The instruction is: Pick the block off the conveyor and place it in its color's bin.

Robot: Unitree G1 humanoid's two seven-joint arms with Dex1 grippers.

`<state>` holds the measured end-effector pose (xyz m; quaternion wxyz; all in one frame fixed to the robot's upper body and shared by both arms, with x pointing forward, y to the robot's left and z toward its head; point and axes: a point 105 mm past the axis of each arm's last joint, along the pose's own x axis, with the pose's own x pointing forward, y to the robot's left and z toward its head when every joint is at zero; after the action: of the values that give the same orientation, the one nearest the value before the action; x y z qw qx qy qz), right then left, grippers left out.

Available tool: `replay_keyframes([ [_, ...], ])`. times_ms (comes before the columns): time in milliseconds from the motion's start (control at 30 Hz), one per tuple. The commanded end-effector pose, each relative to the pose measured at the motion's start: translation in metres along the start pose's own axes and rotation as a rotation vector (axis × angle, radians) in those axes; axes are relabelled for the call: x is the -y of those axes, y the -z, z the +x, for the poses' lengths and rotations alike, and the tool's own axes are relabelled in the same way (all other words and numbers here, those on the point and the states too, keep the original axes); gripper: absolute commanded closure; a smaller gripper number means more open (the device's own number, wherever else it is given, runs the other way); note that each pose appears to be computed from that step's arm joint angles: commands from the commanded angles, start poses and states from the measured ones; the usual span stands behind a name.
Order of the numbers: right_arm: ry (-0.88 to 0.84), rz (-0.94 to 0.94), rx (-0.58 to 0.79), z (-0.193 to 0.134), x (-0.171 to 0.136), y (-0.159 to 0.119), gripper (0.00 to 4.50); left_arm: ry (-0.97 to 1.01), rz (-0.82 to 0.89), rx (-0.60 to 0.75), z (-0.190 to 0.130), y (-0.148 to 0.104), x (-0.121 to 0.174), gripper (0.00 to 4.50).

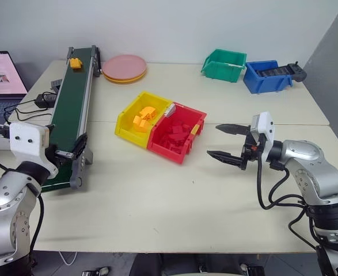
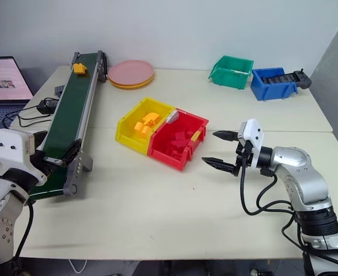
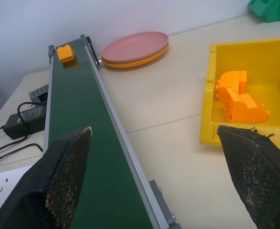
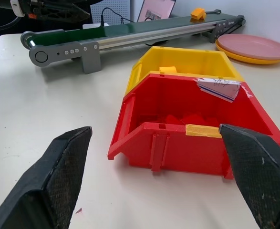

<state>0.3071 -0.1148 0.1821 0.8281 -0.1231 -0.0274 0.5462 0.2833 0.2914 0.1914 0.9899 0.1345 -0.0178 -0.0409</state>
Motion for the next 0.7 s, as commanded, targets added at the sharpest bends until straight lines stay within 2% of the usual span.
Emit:
replay_keyframes([
  [33,-0.032,-0.040,0.038,0.003,-0.003,-0.014,0.00,-0.060,0.026,0.053,-0.006,-0.014,-0.015,0.10],
  [233,-0.044,-0.038,0.035,0.004,-0.003,-0.013,0.00,-0.087,0.033,0.001,-0.010,-0.008,-0.018,0.10],
  [700,-0.102,-0.043,0.025,0.008,-0.004,-0.018,0.00,-0.135,0.006,-0.025,-0.023,0.001,-0.023,0.10],
])
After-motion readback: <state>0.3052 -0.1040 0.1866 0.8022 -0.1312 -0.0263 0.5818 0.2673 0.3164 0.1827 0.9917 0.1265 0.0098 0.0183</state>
